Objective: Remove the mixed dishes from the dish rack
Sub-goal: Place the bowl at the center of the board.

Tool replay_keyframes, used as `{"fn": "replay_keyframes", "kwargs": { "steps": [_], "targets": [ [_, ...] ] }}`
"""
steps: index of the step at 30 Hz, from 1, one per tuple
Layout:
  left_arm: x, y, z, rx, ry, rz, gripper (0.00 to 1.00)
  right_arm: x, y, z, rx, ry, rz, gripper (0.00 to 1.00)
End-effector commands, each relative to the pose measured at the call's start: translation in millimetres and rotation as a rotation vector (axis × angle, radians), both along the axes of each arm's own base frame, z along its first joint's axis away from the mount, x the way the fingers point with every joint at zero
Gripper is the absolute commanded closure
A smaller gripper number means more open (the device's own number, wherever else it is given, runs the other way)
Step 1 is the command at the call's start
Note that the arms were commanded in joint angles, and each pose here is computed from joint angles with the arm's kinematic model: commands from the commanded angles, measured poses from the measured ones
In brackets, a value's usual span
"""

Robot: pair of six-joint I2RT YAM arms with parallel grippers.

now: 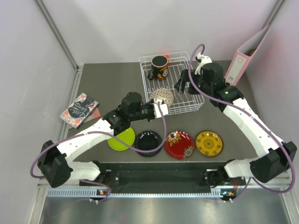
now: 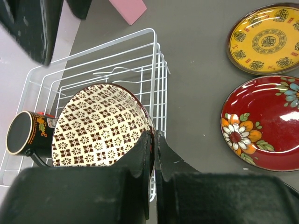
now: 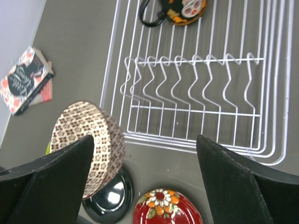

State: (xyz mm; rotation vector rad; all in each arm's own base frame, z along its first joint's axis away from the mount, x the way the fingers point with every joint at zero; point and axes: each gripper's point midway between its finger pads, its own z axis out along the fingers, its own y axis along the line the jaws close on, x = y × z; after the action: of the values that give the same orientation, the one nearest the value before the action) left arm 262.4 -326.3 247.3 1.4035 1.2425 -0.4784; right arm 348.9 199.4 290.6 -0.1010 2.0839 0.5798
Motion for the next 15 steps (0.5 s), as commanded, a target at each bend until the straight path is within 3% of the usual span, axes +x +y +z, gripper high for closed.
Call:
{"fn": "replay_keyframes", "kwargs": {
  "steps": [1, 6, 11, 15],
  "targets": [
    [3, -12, 42, -0.086, -0.128, -0.034, 1.0, -3, 23, 14, -0.052, -0.041, 0.085, 0.11],
    [0, -15, 42, -0.087, -0.125, -0.041, 1.0, -11, 47, -5, -0.126, -0.004, 0.15, 0.13],
    [-4, -16, 41, -0.079, -0.121, -0.045, 1.0, -7, 45, -18, -0.177, 0.016, 0.135, 0.27],
    [-7, -17, 41, -0.077, -0.119, -0.05, 1.0, -1, 36, -26, -0.241, 0.02, 0.093, 0.3]
  ]
}}
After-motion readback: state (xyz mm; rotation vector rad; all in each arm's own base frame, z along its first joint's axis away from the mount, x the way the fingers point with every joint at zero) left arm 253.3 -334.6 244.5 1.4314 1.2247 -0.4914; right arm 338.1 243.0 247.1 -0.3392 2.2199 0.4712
